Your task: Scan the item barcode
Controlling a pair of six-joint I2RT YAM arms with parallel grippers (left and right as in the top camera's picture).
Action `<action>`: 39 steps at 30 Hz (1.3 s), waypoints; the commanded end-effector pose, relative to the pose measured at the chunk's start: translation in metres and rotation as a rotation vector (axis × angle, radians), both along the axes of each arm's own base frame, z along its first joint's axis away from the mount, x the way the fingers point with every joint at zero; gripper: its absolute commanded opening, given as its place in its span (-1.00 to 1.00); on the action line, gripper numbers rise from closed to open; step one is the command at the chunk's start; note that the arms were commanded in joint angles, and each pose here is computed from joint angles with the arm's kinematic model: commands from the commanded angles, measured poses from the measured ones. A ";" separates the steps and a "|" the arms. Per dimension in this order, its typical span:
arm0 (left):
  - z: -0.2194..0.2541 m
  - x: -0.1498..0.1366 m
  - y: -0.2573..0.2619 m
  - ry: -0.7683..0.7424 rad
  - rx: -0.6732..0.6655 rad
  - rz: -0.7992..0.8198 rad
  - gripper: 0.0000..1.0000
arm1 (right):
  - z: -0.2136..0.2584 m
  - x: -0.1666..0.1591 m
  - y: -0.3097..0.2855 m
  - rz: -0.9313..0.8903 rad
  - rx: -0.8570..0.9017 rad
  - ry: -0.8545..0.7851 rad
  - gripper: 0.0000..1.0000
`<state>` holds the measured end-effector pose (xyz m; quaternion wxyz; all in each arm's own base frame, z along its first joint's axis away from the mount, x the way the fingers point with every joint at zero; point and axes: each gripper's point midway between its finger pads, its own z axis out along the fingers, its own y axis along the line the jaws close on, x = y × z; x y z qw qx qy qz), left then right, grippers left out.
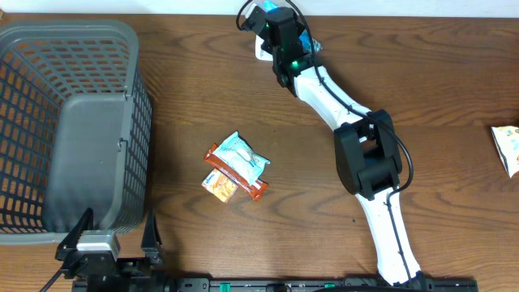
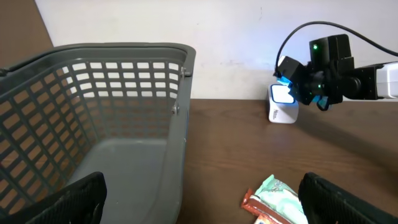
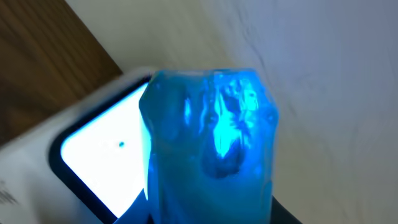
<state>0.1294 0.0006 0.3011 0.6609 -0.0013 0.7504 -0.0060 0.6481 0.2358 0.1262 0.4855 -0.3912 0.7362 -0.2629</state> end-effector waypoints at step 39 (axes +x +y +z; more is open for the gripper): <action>0.003 -0.002 0.001 -0.012 -0.005 0.005 0.95 | -0.051 -0.178 -0.552 -1.359 0.070 0.280 0.17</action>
